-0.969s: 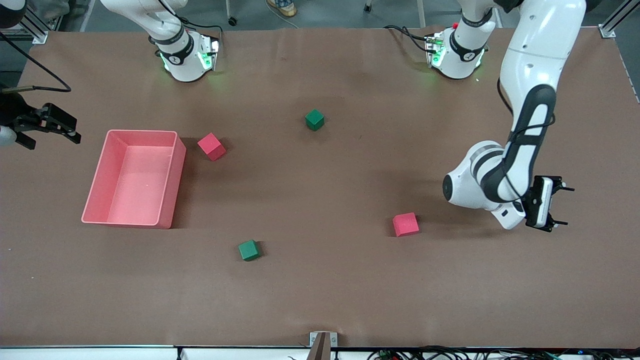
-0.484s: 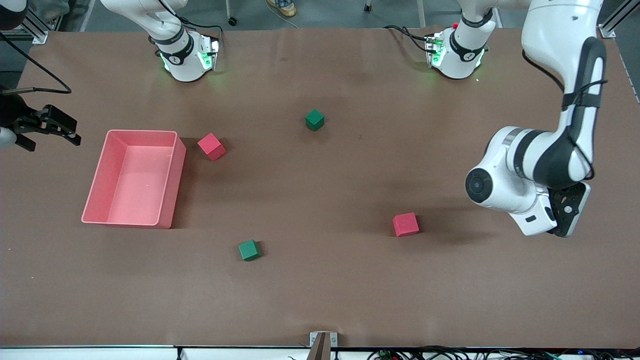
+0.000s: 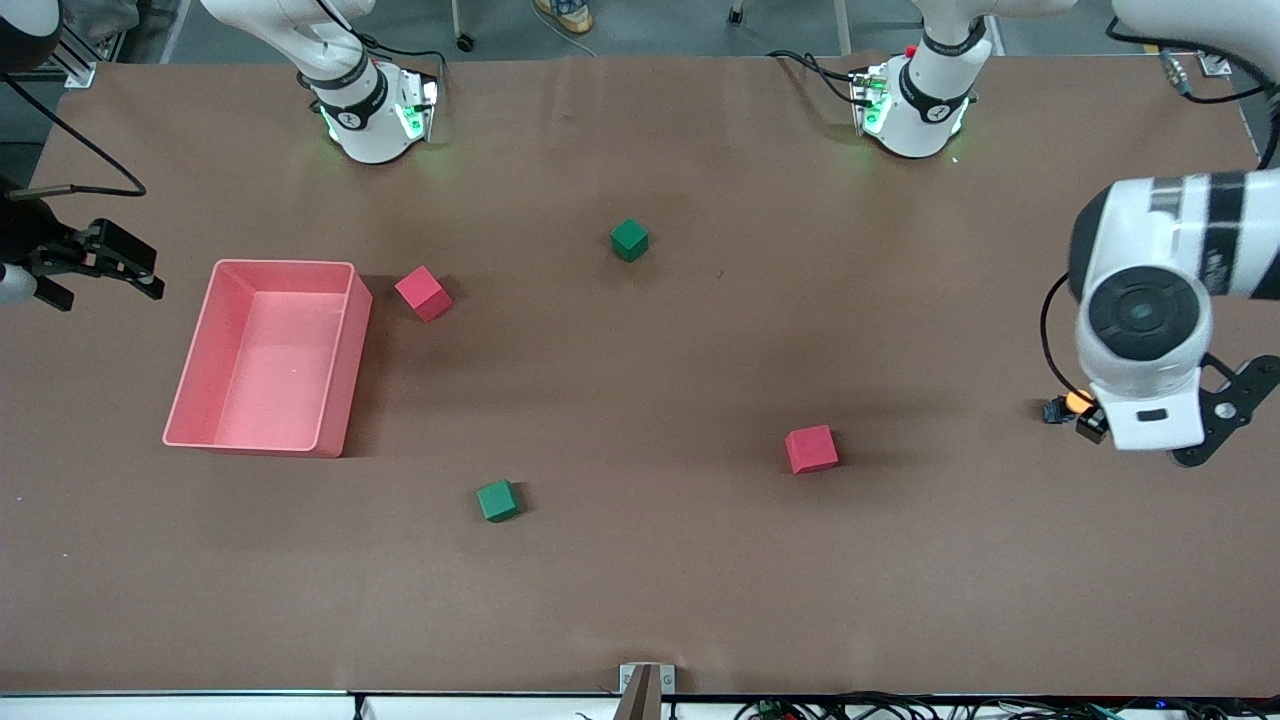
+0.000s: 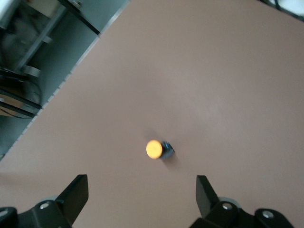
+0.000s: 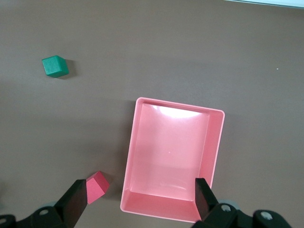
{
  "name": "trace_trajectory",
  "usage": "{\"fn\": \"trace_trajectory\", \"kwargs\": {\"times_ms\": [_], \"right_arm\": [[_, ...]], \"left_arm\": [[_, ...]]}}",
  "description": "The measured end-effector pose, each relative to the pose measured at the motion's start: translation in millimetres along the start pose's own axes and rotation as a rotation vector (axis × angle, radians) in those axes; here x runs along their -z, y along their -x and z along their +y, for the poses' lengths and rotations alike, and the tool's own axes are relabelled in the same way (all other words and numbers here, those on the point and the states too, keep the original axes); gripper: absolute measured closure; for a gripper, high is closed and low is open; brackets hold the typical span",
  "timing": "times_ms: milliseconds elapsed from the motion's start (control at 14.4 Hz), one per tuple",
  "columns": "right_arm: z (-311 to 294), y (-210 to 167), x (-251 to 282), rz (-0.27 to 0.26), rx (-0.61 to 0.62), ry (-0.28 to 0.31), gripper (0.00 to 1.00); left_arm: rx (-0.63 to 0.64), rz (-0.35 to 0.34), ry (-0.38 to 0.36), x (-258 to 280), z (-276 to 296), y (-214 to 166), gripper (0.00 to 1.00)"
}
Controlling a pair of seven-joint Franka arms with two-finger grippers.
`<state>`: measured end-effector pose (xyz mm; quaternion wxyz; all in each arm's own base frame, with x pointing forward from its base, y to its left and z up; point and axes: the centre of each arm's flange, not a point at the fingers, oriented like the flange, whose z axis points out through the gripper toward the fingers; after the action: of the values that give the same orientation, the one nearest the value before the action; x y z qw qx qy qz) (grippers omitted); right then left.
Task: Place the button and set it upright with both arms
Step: 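Raise the open left gripper up and away from the button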
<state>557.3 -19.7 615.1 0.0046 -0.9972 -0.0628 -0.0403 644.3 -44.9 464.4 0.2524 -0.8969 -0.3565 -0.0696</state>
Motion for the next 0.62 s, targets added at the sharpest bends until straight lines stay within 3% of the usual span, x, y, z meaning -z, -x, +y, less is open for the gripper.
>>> {"fn": "trace_trajectory", "kwargs": {"times_ms": [277, 623], "right_arm": [[0.1, 0.3, -0.3, -0.003, 0.000, 0.000, 0.00], [0.2, 0.2, -0.3, -0.002, 0.000, 0.000, 0.00]], "left_arm": [[-0.101, -0.137, 0.139, 23.3, -26.0, -3.8, 0.00], [-0.278, -0.289, 0.258, 56.1, -72.2, -9.7, 0.00]]}}
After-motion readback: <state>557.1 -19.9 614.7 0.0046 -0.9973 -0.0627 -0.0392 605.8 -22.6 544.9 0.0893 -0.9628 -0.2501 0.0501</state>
